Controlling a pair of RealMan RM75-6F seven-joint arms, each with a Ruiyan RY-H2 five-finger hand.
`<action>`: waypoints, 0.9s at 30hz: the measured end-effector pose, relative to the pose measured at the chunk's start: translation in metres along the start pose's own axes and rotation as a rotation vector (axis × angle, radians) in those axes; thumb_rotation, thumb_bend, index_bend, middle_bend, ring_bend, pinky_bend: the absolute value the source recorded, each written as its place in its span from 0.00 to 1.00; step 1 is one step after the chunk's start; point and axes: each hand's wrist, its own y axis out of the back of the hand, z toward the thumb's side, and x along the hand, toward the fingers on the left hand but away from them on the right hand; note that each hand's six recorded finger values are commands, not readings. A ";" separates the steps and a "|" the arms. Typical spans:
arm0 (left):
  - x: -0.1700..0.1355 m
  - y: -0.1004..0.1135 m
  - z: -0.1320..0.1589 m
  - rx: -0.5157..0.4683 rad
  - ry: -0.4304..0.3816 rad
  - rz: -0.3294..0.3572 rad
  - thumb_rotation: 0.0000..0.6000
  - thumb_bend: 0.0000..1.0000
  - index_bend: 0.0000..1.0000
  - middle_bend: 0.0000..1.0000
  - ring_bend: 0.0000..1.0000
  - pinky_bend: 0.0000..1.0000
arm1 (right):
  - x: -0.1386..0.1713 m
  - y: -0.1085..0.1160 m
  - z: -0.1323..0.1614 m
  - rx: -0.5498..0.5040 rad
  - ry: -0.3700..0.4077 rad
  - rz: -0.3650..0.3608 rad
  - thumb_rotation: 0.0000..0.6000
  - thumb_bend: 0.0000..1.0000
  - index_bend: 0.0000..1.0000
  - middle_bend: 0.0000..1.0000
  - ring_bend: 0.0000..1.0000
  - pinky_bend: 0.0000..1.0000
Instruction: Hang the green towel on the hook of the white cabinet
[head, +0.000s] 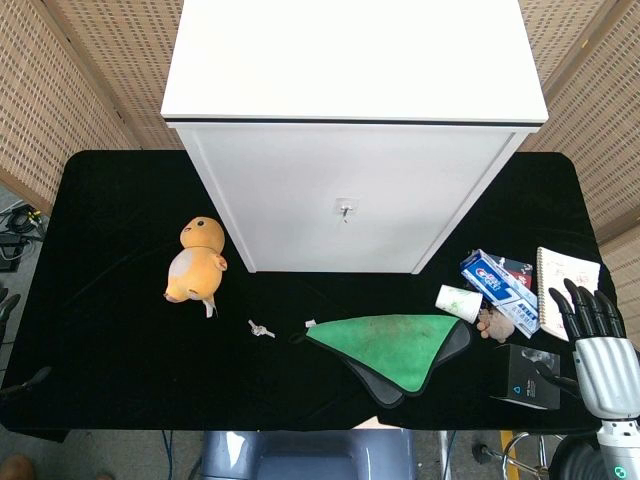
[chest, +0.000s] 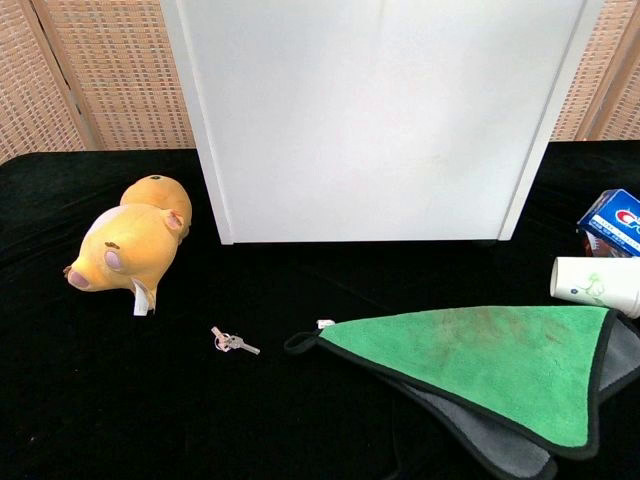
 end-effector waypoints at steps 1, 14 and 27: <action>0.000 0.000 0.000 0.000 0.001 -0.001 1.00 0.00 0.00 0.00 0.00 0.00 | 0.000 0.000 0.000 0.001 0.001 0.001 1.00 0.00 0.00 0.00 0.00 0.00; 0.004 -0.004 0.000 -0.002 0.004 -0.018 1.00 0.00 0.00 0.00 0.00 0.00 | -0.009 -0.024 0.013 0.043 0.079 0.121 1.00 0.00 0.00 0.31 0.26 0.00; 0.013 -0.010 -0.005 0.002 0.040 -0.042 1.00 0.00 0.00 0.00 0.00 0.00 | -0.058 -0.091 0.069 0.089 0.366 0.419 1.00 0.00 0.00 0.85 0.85 0.73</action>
